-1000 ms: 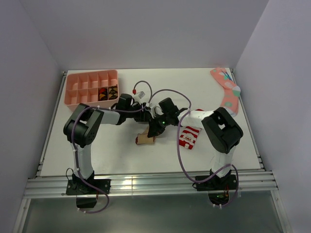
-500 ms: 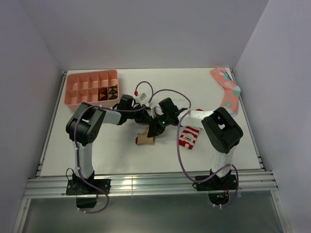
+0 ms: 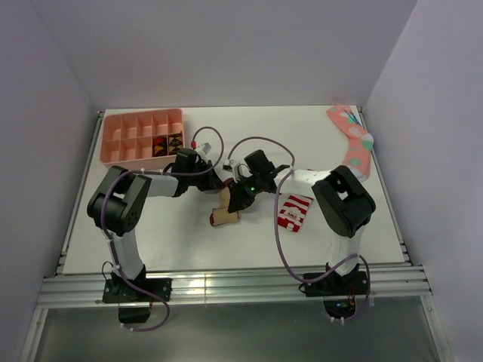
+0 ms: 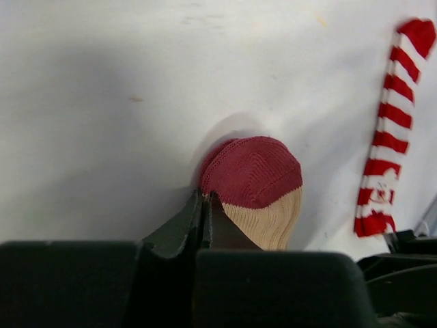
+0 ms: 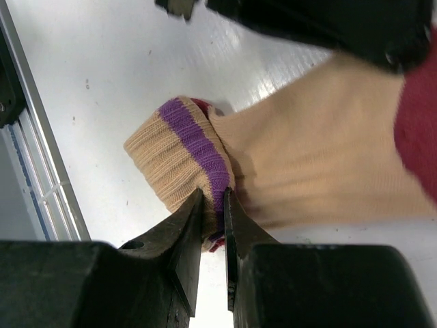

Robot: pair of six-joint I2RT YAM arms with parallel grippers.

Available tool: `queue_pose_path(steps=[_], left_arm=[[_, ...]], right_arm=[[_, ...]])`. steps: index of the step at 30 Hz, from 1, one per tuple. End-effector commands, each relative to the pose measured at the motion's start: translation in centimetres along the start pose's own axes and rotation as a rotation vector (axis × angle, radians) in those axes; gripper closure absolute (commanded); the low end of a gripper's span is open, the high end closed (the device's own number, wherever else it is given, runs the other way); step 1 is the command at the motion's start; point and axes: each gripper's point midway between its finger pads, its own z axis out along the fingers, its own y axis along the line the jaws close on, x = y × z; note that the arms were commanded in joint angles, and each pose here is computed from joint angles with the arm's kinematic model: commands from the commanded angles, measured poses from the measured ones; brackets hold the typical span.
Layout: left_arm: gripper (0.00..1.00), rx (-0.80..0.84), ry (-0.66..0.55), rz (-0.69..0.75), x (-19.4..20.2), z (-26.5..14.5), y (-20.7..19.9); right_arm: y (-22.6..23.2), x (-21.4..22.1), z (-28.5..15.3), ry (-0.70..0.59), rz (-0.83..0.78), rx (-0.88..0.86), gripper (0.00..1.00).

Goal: Roll the socks
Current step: Roll the sock at the center of the board.

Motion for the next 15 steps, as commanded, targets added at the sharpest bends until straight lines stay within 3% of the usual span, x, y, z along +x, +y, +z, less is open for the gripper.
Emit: queue_pose_path(steps=[1, 11, 15], left_arm=[[1.00, -0.131, -0.127, -0.015, -3.0, -1.8, 2.1], [1.00, -0.234, -0.167, -0.055, -5.1, -2.5, 4.2], [1.00, -0.264, -0.180, -0.058, -5.6, -2.7, 4.5]], right_arm=[[0.3, 0.7, 0.2, 0.071, -0.005, -0.015, 0.89], [2.4, 2.3, 0.9, 0.184, -0.045, -0.156, 0.89], [1.6, 2.6, 1.3, 0.215, -0.017, -0.131, 0.90]])
